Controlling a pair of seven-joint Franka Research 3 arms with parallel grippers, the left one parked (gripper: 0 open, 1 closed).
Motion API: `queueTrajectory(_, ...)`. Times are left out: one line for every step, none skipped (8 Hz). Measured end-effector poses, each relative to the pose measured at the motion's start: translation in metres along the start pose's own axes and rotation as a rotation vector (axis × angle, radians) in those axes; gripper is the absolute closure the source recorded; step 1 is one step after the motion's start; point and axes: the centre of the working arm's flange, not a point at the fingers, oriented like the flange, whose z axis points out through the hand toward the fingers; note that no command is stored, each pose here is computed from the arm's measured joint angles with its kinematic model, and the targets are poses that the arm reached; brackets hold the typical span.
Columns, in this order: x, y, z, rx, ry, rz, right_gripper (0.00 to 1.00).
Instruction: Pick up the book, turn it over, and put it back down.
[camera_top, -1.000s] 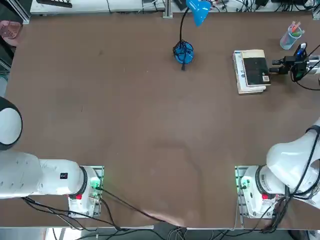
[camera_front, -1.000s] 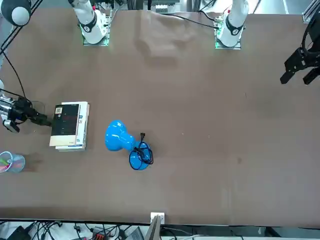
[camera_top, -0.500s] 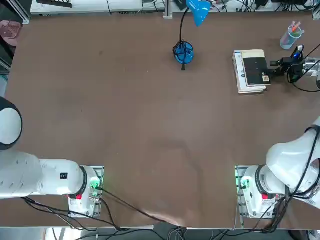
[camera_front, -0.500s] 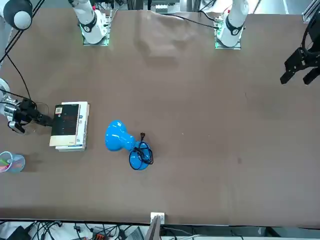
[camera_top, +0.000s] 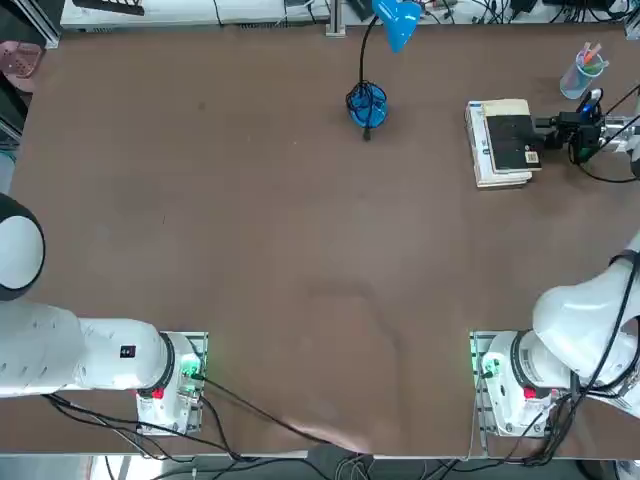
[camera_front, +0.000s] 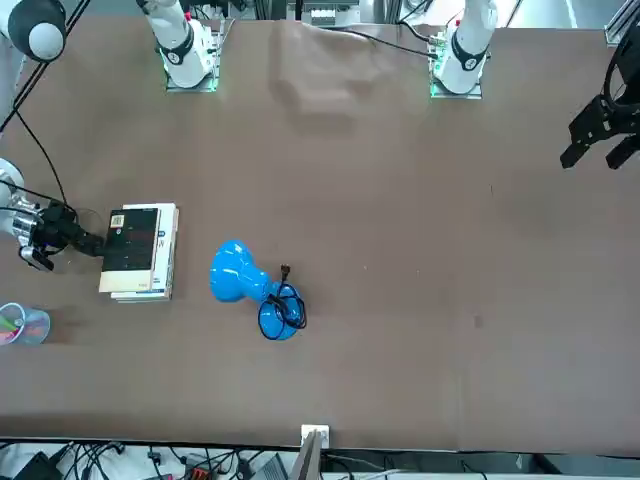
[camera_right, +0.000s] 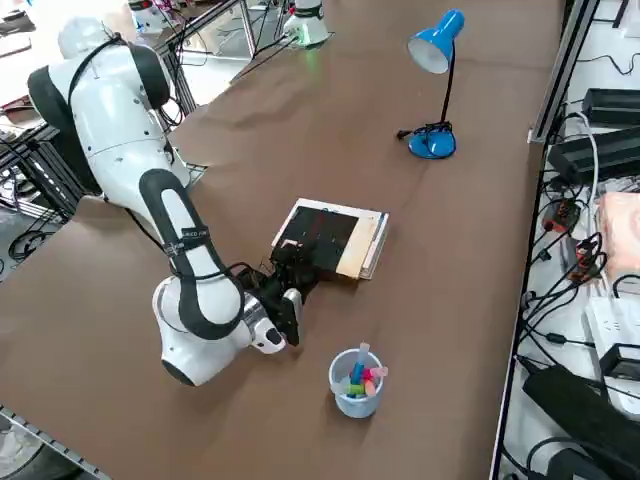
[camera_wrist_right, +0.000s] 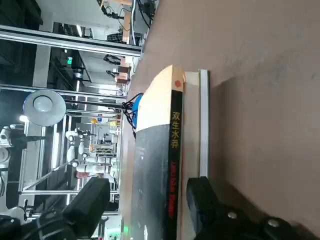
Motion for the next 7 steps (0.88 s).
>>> queueTrajectory(-0.002, 0.0038, 0.0015, 0.007, 0.002, 0.006, 0.1)
queueTrajectory(-0.0022, 0.0045, 0.001, 0.015, 0.01, 0.007, 0.13)
queueTrajectory(-0.0021, 0.0041, -0.0011, 0.022, 0.022, 0.006, 0.15)
queueTrajectory(-0.0023, 0.0039, -0.0032, 0.027, 0.031, 0.006, 0.18)
queueTrajectory(-0.0027, 0.0039, -0.0045, 0.029, 0.034, 0.006, 0.19)
queueTrajectory(-0.0029, 0.004, -0.0049, 0.03, 0.035, 0.006, 0.22)
queueTrajectory(-0.003, 0.0045, -0.0042, 0.031, 0.034, 0.007, 0.24)
